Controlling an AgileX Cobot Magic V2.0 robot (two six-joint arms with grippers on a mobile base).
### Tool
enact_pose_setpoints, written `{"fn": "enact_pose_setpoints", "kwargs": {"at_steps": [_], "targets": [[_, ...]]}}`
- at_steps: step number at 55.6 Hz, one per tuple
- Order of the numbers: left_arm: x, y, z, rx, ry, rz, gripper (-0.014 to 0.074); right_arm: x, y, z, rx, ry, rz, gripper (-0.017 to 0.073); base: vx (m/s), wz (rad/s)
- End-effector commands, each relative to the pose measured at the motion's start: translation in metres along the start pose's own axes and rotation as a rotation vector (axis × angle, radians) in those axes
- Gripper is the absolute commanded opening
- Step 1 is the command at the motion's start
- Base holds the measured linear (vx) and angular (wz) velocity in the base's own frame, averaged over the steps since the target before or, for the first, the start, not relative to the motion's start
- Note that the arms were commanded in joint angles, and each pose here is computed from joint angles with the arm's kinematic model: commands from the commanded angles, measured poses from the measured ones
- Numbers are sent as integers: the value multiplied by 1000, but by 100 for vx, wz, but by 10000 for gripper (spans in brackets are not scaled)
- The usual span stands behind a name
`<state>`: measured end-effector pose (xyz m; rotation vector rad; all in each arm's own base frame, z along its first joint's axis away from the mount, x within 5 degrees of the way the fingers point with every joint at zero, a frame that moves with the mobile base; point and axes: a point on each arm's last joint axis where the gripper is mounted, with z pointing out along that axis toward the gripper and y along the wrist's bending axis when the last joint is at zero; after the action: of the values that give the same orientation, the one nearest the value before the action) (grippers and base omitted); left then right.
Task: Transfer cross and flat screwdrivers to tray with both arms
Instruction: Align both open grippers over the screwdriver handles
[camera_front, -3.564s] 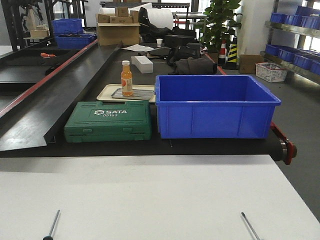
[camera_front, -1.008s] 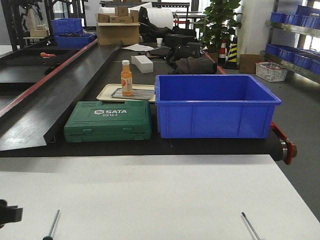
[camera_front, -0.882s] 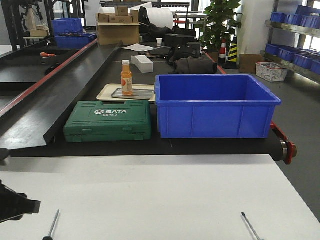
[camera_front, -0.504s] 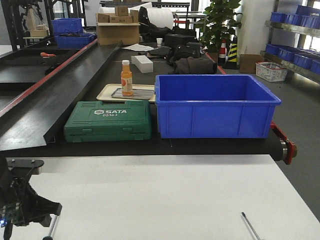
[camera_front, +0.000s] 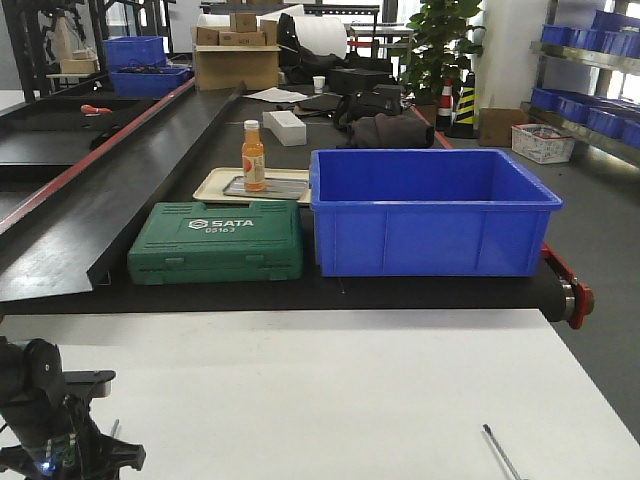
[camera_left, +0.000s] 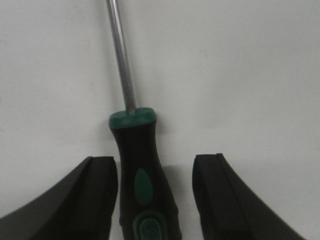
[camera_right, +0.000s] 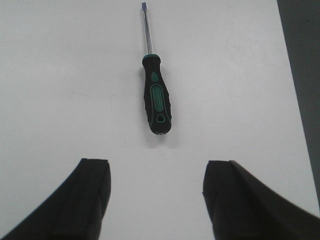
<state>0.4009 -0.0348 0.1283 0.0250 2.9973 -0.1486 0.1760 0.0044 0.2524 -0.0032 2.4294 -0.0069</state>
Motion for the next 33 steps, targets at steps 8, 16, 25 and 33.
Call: {"fn": "enact_pose_setpoints", "kwargs": {"at_steps": [8, 16, 25, 33], "targets": [[-15, -3, -15, 1, -125, 9, 472, -15, 1, -7, -3, -94, -7, 489, 0, 0], [-18, -3, -14, 0, -153, 8, 472, -14, 1, -7, -3, -80, -6, 489, 0, 0], [-17, -3, -7, 0, -131, 6, 472, -10, 0, -6, 3, -14, 10, 489, 0, 0], [-15, -2, -2, 0, -103, 4, 471, -20, 0, -4, 14, 80, 12, 489, 0, 0]]}}
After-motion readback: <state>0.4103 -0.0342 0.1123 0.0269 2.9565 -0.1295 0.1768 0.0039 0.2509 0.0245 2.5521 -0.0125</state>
